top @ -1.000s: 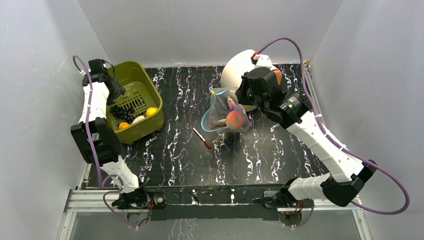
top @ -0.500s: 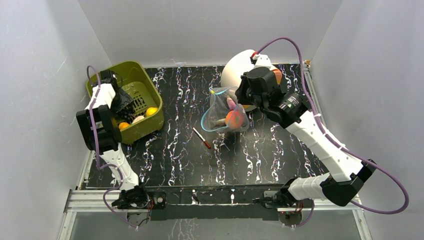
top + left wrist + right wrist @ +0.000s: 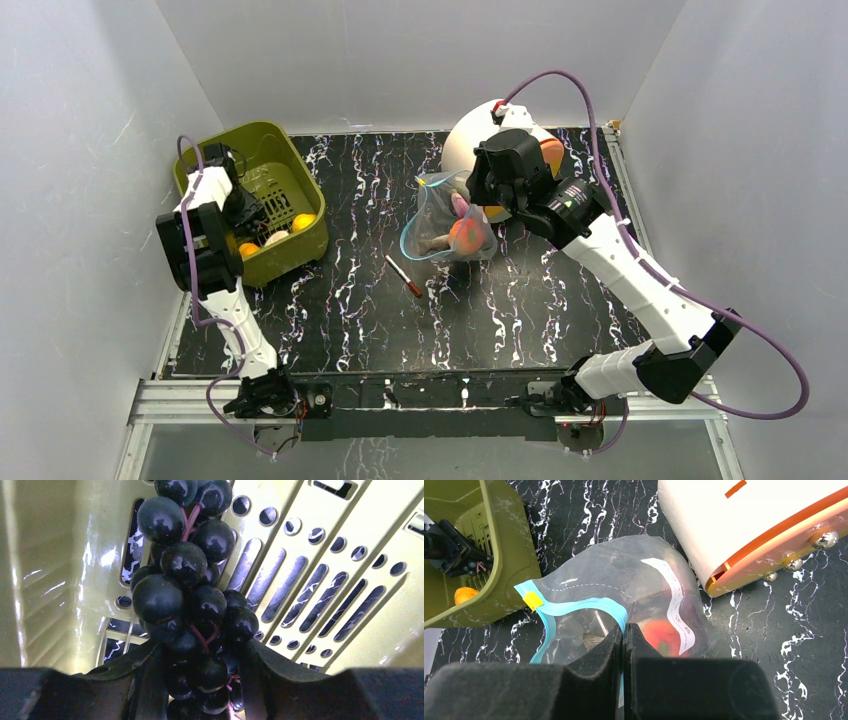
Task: Place the food in the zip-top bag and seal the zipper
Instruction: Pick up the fake fruit from the bin, then place the fake fruit in the zipper food storage bag, then move the bin to the center of the board.
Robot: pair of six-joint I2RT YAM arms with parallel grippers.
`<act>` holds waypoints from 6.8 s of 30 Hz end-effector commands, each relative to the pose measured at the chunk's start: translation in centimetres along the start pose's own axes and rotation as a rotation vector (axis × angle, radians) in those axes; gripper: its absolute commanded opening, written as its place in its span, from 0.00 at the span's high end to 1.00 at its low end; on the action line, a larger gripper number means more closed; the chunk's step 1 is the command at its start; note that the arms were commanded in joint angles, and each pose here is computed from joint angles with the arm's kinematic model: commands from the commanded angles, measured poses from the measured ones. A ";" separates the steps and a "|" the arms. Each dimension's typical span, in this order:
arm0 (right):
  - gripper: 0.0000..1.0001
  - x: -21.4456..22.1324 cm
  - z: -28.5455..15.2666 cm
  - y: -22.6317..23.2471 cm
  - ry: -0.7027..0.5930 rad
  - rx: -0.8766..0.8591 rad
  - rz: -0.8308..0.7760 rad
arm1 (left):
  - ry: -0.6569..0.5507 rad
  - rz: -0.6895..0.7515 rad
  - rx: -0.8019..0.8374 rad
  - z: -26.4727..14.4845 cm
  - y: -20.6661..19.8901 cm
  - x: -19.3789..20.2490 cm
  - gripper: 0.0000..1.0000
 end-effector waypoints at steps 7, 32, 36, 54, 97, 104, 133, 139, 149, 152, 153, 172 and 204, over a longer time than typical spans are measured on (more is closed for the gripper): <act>1.00 -3.4 -0.6 0.5 -0.123 -0.032 0.039 | -0.045 -0.003 0.059 -3.0 -1.1 -1.6 0.73; 1.00 -3.0 -2.1 0.9 -0.105 -0.089 0.122 | -0.114 0.019 0.336 -13.9 -4.9 0.2 0.73; 1.00 -2.8 -2.0 1.3 -0.094 -0.104 0.148 | -0.110 0.052 0.370 -15.3 -5.6 1.6 0.73; 1.00 -2.5 -0.8 2.0 -0.066 -0.122 0.154 | -0.097 0.192 0.600 -24.6 -7.1 5.0 0.73; 1.00 -2.2 6.6 3.6 -0.152 -0.198 -0.045 | 0.895 0.620 1.137 -37.8 -3.6 23.8 0.73; 1.00 -2.5 7.2 4.0 -0.151 -0.217 -0.073 | 0.975 0.645 1.090 -36.8 -3.1 26.1 0.73; 1.00 -2.7 7.4 6.0 -0.097 -0.323 0.004 | 1.008 0.709 1.008 -34.5 -3.8 28.6 0.71; 1.00 -2.8 6.8 6.2 -0.101 -0.352 0.019 | 0.856 0.698 0.855 -31.6 -4.1 28.2 0.72; 1.00 -2.0 6.2 7.4 -0.068 -0.435 0.085 | 0.658 0.584 0.830 -29.9 -8.6 26.9 0.65; 1.00 -2.1 6.3 7.5 -0.069 -0.437 0.094 | 0.582 0.582 0.798 -29.5 -9.0 26.3 0.57; 1.00 -2.2 6.3 7.5 -0.069 -0.435 0.094 | 0.569 0.586 0.795 -29.5 -9.0 26.1 0.54; 1.00 -1.7 6.2 7.2 -0.026 -0.412 0.106 | 0.245 0.589 0.841 -33.8 -9.9 21.7 0.30; 1.00 -3.4 2.1 4.9 -0.104 -0.363 -0.007 | -0.182 0.322 0.372 -22.5 -8.1 7.9 0.41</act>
Point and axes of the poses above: each gripper's point midway between its finger pads, its own z axis out along the fingers, its own y axis along the line the jaws close on, x = y × z, the point moved 5 cm from there along -z, back along the fingers, and after that the axes turned 12 degrees about -z, right-handed, at the moved point
